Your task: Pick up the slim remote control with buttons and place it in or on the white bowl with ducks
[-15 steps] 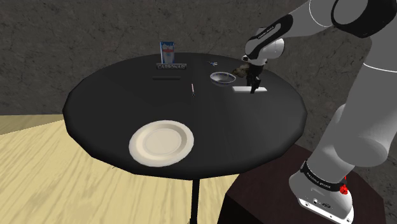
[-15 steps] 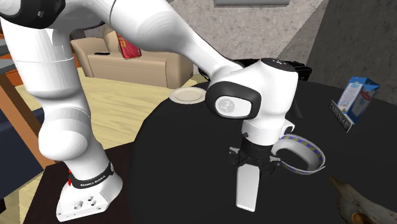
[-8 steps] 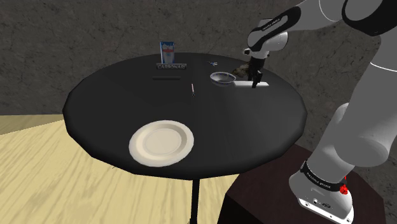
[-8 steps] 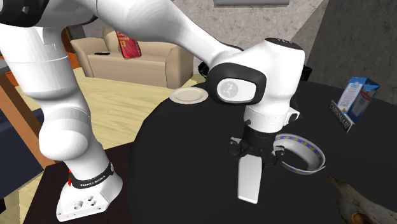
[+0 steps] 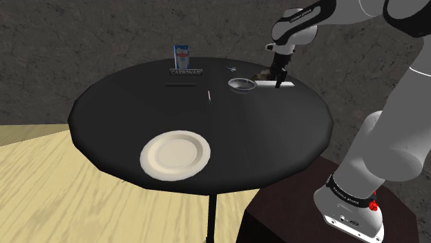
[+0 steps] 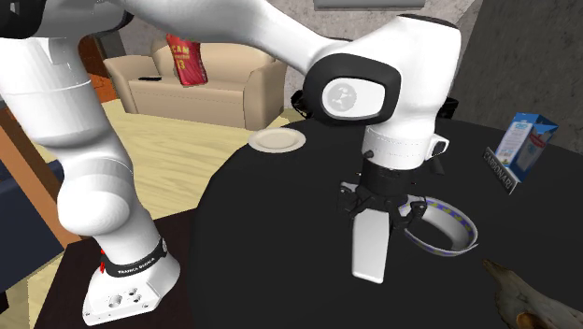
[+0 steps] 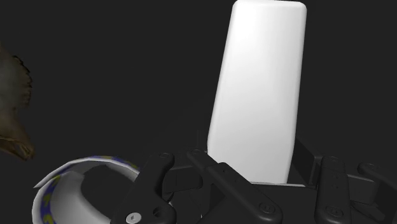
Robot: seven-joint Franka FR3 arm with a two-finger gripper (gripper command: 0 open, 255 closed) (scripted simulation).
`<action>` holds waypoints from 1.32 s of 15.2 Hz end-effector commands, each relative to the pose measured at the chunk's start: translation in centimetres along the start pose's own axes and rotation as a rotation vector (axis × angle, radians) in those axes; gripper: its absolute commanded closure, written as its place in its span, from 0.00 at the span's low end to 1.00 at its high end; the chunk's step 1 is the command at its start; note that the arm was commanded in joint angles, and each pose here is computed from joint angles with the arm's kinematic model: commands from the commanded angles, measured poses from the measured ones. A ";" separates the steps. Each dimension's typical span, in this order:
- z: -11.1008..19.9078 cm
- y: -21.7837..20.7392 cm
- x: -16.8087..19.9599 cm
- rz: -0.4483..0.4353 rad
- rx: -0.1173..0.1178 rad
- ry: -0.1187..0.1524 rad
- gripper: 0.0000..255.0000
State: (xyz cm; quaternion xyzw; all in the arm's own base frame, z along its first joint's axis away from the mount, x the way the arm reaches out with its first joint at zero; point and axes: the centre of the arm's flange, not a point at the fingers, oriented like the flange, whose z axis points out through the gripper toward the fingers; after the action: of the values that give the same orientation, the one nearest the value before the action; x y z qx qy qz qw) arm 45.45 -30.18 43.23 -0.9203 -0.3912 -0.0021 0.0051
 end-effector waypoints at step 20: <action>-1.8 15.0 13.8 0.000 0.000 0.000 1.00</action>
State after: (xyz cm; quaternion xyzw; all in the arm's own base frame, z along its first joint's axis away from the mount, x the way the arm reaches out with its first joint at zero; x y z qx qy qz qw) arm 65.19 -30.67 45.22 -0.9204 -0.3910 -0.0017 0.0048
